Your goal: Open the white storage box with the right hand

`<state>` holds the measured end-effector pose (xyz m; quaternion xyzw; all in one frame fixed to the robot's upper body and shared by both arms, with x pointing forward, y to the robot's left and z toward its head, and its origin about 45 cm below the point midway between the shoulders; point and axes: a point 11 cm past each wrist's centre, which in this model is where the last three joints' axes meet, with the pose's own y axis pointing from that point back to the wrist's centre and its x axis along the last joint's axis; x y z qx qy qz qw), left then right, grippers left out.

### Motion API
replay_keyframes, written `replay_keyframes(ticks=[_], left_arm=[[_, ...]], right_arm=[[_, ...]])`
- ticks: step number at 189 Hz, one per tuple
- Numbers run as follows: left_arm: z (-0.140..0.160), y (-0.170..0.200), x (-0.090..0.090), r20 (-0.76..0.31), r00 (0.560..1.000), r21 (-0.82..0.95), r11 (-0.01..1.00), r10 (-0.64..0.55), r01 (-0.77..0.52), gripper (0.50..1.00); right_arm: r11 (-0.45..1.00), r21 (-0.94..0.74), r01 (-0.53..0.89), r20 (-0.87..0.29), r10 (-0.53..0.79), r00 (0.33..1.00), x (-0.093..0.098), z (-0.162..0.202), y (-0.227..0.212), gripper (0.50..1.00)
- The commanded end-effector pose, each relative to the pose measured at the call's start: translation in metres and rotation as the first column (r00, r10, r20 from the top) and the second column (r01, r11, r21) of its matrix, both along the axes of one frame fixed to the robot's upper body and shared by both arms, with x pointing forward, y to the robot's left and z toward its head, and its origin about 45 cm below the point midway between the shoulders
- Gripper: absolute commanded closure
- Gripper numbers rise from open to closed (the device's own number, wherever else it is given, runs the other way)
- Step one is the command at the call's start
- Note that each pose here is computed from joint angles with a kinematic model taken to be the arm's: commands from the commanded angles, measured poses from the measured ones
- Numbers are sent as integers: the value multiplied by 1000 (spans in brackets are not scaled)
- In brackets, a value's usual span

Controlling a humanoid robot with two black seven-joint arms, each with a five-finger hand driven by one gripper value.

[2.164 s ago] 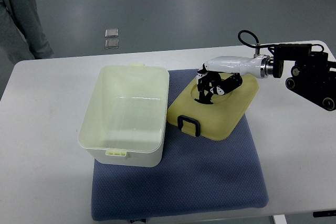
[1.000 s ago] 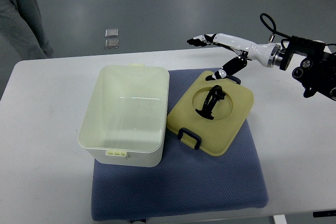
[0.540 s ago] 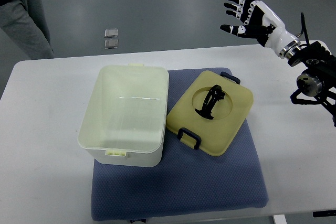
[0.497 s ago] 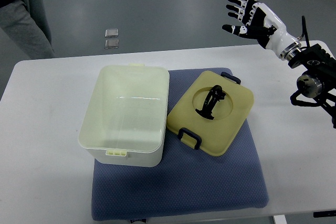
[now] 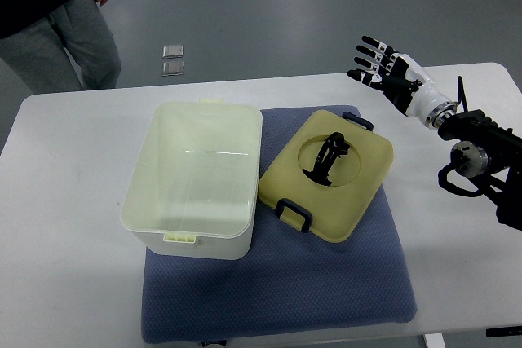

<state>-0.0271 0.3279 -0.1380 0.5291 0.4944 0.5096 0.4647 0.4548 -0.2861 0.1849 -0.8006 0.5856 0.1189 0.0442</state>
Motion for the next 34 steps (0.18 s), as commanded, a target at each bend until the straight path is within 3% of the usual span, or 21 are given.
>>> replay_keyframes(ticks=[1, 34], left_arm=[[0, -1, 0, 0, 1000, -2, 1000, 0, 0, 500], [0, -1, 0, 0, 1000, -2, 1000, 0, 0, 500]], right_arm=[[1000, 18, 25, -1, -25, 1000, 0, -4, 0, 572], [997, 63, 54, 10, -55, 998, 1, -5, 4, 572]])
